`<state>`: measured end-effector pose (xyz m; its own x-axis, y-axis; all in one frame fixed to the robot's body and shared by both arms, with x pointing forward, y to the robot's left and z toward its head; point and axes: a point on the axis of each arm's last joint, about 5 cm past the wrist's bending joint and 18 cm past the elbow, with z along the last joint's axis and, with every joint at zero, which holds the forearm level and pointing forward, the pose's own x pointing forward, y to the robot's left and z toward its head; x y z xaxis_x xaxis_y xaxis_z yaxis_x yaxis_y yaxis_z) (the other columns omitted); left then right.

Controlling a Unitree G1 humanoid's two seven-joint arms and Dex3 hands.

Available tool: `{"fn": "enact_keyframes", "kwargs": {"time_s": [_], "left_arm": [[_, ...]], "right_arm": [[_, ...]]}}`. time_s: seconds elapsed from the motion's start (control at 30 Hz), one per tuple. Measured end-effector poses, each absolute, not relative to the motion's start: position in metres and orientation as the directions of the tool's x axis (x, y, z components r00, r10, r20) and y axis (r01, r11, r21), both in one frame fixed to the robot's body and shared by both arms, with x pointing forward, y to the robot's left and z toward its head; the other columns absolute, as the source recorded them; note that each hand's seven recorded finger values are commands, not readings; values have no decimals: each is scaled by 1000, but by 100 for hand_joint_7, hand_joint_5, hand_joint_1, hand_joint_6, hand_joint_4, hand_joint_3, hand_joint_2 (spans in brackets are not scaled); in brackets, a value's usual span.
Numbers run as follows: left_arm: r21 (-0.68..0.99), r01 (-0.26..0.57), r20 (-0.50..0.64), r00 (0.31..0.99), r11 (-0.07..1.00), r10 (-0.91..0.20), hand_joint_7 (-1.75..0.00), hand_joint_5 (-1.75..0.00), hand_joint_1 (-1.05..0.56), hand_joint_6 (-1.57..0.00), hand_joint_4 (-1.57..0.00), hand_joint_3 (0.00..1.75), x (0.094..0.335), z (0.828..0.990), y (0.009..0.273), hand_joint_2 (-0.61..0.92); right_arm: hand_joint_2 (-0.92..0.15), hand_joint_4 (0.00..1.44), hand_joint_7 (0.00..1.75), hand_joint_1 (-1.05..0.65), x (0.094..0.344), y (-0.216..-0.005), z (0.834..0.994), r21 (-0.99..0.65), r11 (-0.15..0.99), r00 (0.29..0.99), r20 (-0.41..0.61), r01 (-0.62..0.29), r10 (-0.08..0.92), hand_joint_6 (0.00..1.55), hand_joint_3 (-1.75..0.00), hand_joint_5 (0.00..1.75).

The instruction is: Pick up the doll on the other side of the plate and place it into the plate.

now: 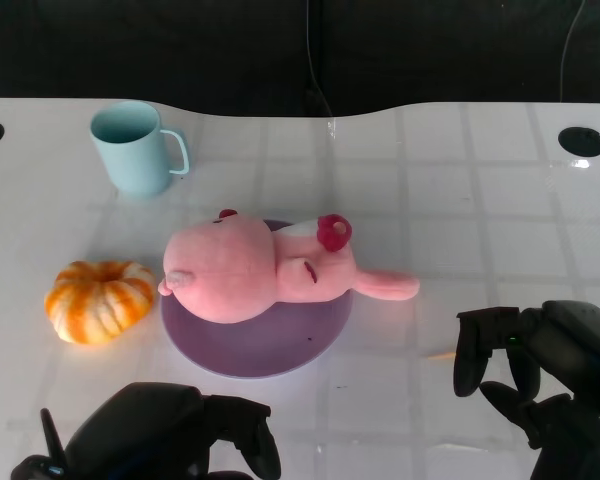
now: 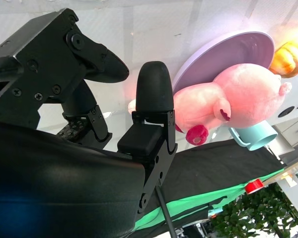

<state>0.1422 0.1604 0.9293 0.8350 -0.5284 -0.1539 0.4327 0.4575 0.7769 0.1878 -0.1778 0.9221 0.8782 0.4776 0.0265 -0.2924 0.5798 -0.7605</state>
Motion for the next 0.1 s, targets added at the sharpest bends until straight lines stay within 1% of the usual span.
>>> {"fn": "enact_keyframes", "kwargs": {"time_s": [0.1], "left_arm": [[774, 434, -157, 836, 460, -525, -88, -138, -30, -78, -71, 32, 142, 928, 160, 92]], "right_arm": [[-29, 86, 133, -2, 188, -178, 922, -760, 579, 876, 25, -297, 482, 83, -125, 174]]}}
